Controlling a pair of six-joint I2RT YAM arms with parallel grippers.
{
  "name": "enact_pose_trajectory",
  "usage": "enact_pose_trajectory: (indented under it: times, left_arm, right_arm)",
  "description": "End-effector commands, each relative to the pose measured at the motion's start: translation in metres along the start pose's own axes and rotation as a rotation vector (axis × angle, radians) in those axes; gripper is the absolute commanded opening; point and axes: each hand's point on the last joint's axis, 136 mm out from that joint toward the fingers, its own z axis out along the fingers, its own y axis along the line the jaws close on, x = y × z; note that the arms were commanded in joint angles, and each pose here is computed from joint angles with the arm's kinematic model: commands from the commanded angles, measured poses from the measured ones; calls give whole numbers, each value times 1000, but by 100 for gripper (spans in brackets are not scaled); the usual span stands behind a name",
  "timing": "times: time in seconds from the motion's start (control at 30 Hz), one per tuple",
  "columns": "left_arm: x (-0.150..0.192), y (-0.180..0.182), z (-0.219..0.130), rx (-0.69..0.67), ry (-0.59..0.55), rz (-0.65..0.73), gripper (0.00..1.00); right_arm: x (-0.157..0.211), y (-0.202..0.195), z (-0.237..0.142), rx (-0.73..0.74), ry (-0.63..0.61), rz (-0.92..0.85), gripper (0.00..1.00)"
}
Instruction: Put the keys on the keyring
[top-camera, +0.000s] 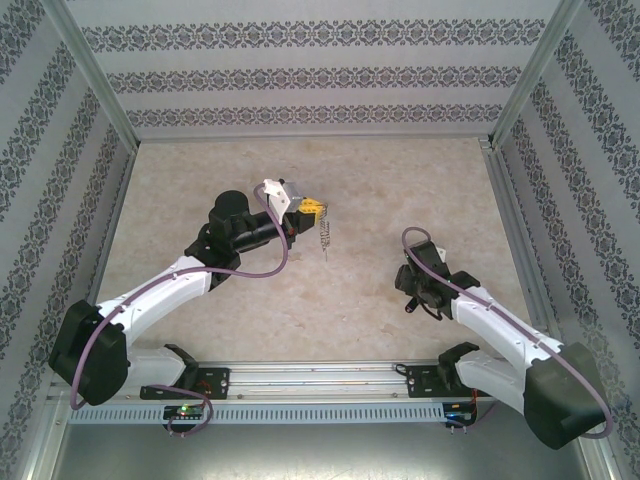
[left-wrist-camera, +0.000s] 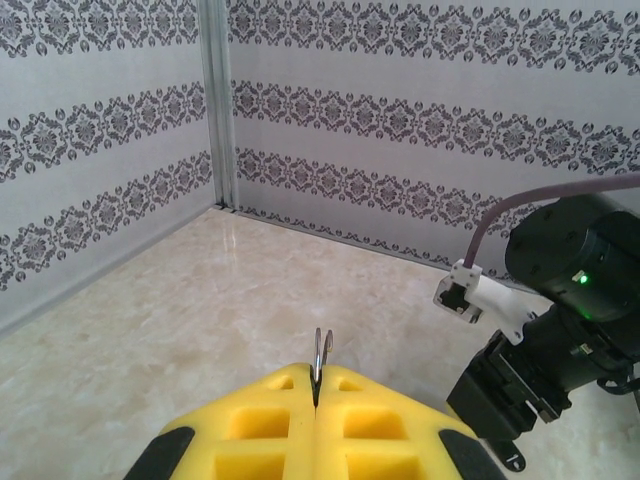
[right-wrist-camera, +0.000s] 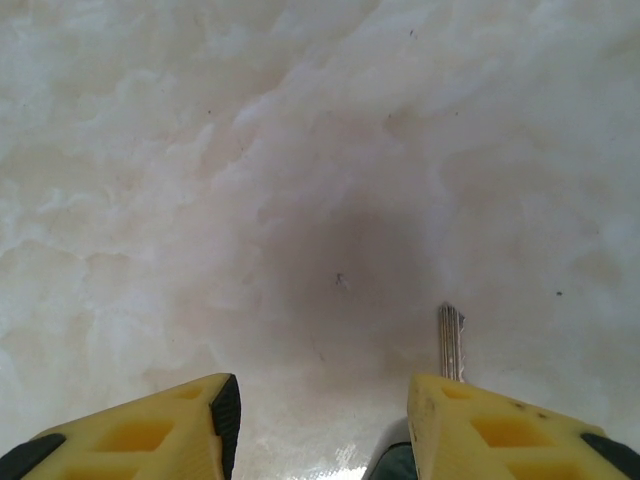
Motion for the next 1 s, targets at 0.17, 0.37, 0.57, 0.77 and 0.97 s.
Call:
enact_pose_trajectory:
  times: [0.17,0.37,0.57,0.77,0.97]
  left_arm:
    - [-22,-12,0,55,-93,22,0]
    - [-26,-14,-1,63,-120,21,0]
    - [-31,-13,1,68,-144,14,0]
    - [-30,-13,2,70,-147,7,0]
    - [-31,-13,1,68,-142,6,0]
  right_arm:
    - [19,-20,9,96,24,147,49]
    - [26,-24,16,122,42,175,52]
    - [27,-18,18,133,69,127,53]
    - [27,9,22,40,106,97,53]
    - [20,55,27,-31,104,28,51]
